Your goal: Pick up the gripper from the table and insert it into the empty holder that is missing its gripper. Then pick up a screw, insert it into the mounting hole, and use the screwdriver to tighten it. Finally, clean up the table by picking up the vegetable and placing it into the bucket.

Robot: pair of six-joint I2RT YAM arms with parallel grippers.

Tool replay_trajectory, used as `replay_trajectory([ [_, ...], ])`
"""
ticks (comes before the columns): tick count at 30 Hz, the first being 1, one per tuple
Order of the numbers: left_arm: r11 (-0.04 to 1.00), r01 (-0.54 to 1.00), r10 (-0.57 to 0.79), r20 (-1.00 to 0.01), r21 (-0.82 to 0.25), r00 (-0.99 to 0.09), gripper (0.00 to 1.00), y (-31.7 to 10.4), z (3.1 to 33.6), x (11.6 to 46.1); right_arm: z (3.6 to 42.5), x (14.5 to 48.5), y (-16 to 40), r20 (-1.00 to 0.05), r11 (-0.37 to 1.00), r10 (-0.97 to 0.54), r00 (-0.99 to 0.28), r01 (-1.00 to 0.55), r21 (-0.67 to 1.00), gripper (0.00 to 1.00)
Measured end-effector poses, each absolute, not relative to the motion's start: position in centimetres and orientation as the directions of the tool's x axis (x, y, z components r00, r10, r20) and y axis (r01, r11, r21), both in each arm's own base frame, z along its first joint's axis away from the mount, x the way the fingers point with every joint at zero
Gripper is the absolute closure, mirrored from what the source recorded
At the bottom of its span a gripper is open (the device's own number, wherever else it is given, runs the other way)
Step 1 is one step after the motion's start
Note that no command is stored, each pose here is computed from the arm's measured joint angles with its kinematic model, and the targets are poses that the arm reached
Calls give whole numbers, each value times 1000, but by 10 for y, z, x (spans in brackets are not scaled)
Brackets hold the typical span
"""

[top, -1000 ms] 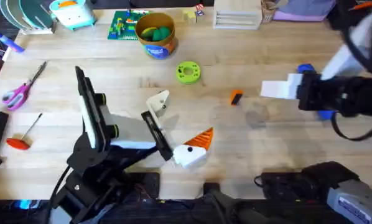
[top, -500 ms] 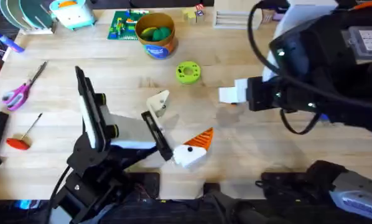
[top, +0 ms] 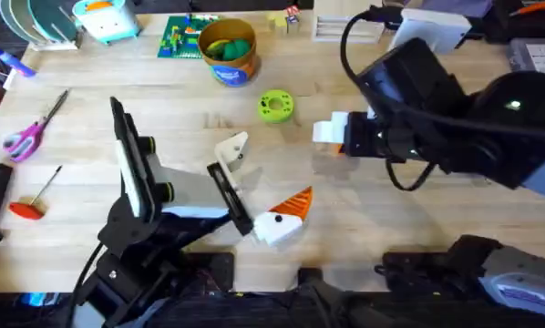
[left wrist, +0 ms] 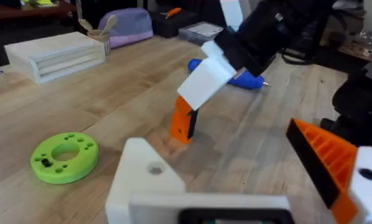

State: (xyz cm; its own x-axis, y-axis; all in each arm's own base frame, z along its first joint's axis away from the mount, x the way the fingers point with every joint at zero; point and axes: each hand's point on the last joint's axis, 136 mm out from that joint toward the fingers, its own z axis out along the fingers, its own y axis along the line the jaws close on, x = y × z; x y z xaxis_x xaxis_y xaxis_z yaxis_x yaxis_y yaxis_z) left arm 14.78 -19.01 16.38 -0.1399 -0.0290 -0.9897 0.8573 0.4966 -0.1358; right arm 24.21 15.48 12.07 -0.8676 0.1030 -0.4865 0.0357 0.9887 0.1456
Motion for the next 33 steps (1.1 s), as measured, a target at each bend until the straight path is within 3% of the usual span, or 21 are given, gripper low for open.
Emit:
replay_trajectory([
  [12, 497, 857, -29, -990, -136, -140, 7, -190, 164, 148, 91, 255, 144, -475, 981, 191, -859, 186, 59, 50],
  [17, 497, 857, -29, -990, -136, -140, 7, -190, 164, 148, 89, 258, 145, -480, 979, 200, -854, 196, 59, 210],
  [22, 497, 857, -29, -990, -136, -140, 7, -190, 164, 148, 89, 259, 145, -483, 977, 206, -851, 202, 60, 457],
  [28, 497, 857, -29, -990, -136, -140, 7, -190, 164, 148, 88, 259, 145, -479, 978, 205, -853, 202, 59, 506],
  [33, 497, 857, -29, -990, -136, -140, 7, -190, 164, 148, 88, 259, 145, -478, 978, 205, -854, 201, 60, 841],
])
